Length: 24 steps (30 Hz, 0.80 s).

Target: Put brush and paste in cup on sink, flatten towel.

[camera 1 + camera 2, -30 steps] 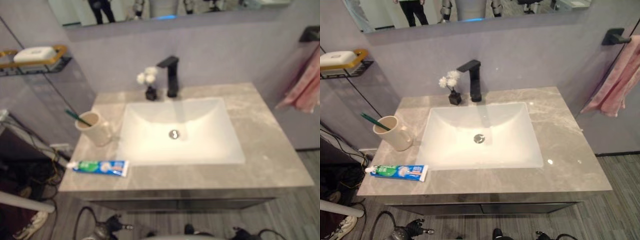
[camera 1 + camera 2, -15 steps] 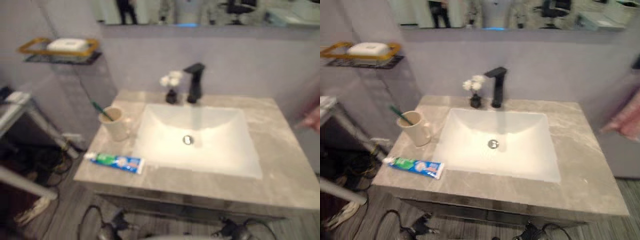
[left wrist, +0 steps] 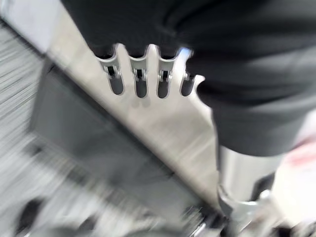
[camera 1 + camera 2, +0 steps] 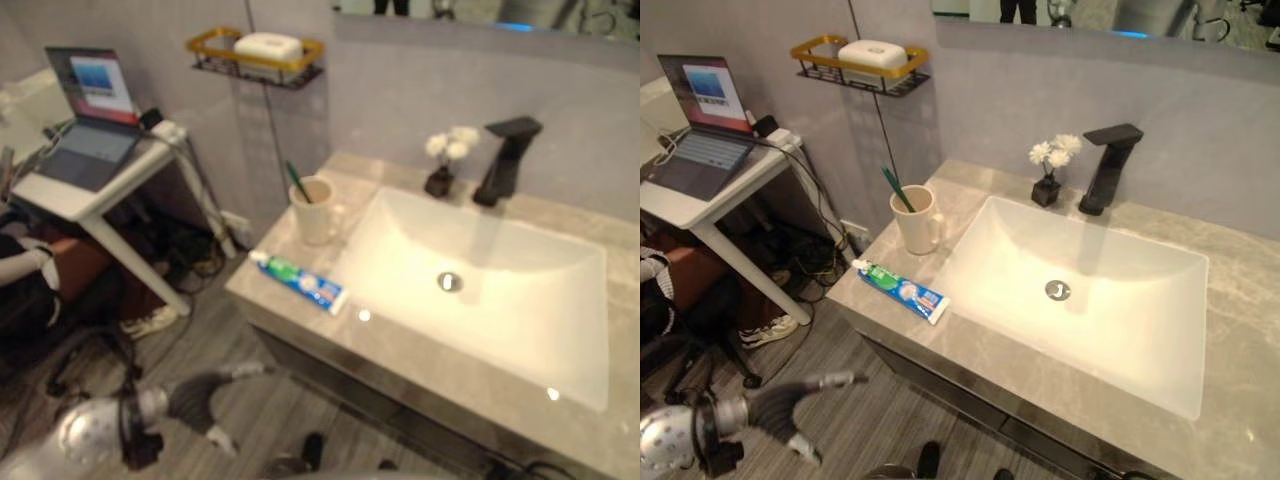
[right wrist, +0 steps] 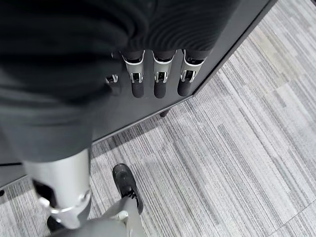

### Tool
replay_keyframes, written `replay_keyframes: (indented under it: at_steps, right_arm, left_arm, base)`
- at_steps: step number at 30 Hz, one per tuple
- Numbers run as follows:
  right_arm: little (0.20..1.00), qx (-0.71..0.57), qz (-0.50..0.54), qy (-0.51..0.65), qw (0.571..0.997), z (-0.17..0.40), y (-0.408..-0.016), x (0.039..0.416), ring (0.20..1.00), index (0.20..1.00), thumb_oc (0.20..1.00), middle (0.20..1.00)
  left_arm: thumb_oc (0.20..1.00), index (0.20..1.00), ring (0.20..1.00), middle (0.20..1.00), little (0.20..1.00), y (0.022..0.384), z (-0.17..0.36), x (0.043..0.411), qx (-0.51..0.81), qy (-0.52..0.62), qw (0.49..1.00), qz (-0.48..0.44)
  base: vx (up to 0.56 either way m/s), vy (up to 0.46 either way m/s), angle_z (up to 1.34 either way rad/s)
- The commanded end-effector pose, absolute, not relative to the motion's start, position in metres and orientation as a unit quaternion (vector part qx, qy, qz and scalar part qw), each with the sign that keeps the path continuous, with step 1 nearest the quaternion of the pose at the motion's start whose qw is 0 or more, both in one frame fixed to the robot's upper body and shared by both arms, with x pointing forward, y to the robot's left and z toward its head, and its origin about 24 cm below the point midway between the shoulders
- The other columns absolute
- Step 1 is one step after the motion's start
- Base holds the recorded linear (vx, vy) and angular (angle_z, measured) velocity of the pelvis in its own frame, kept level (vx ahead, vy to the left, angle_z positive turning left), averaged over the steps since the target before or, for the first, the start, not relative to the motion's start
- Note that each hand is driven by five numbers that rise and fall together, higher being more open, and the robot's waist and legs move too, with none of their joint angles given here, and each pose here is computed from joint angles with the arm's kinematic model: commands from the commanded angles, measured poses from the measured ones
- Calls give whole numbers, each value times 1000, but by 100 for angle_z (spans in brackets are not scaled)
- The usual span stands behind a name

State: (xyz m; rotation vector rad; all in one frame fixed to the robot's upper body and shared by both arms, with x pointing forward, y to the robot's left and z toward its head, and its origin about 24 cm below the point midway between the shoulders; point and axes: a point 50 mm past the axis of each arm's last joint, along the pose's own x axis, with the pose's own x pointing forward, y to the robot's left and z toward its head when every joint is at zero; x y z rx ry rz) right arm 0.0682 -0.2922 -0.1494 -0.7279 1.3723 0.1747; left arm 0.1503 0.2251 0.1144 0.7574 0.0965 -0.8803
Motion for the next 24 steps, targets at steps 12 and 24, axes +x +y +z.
replay_keyframes:
  at_steps: [12, 24]
  right_arm:
    - [1000, -245, 34, 619, 745, -154, -280, 63, 1000, 1000, 1000, 1000]
    - [1000, -197, -7, 635, 746, -154, -287, 46, 1000, 1000, 1000, 1000]
  left_arm:
    - [1000, 1000, 1000, 1000, 1000, 279, 198, 182, 534, -140, 820, -149]
    - [1000, 1000, 1000, 1000, 1000, 314, 196, 202, 531, -125, 835, -74]
  base:
    - [27, 35, -3]
    - [42, 139, -39]
